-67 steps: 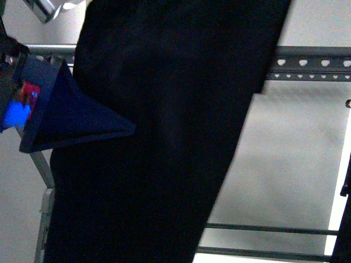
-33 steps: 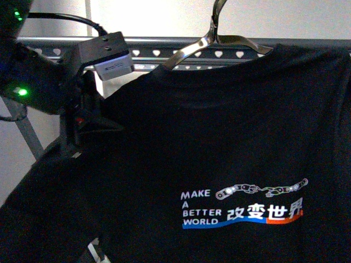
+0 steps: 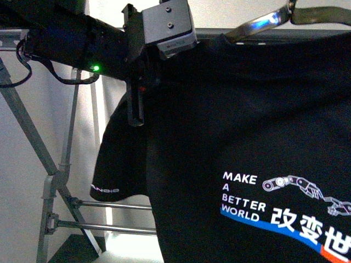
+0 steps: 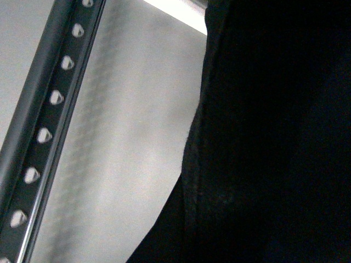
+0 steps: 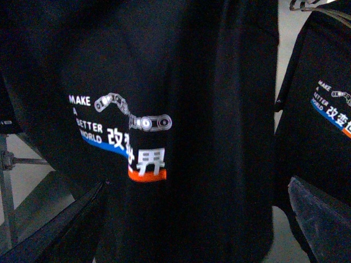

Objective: Hang clothes on hanger

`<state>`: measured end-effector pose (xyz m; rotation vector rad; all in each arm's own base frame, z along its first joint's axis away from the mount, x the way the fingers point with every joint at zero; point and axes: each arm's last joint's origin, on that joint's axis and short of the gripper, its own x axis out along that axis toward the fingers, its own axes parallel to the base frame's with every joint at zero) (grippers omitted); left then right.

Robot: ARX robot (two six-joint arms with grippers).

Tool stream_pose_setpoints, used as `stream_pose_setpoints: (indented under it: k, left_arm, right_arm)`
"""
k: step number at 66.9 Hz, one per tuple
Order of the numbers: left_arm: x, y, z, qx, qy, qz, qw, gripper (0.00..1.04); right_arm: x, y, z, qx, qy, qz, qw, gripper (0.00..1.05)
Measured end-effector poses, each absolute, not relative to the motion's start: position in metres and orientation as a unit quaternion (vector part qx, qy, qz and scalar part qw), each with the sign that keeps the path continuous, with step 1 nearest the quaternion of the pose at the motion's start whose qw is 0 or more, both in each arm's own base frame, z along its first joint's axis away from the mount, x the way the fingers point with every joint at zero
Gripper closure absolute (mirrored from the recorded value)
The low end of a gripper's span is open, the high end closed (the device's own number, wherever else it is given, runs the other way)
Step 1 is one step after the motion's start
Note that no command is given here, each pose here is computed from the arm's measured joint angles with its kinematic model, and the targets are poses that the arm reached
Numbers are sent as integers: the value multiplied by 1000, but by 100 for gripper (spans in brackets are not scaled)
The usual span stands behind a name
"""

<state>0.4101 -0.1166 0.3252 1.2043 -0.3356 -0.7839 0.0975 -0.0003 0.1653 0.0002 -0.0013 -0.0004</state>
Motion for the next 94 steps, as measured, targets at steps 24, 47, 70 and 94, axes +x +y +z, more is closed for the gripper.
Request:
stream_pose_setpoints:
  k: [24,47,70,94]
  left_arm:
    - [419,-114,314,599,-138,-337,713,96]
    - [433,-113,332,600,-116,-274,743,96]
    - [435,-114,338,569,-111,-268,769,96]
    - [435,-114,337,568,-108,-273,769,96]
  right_arm:
    - [98,0,165,0,-1,0,1000,7]
    - [98,0,165,0,-1,0,1000,7]
    - [132,-46,237,-4,65,171,983,7]
    - [231,-92,335,-533,-120,224,807,7]
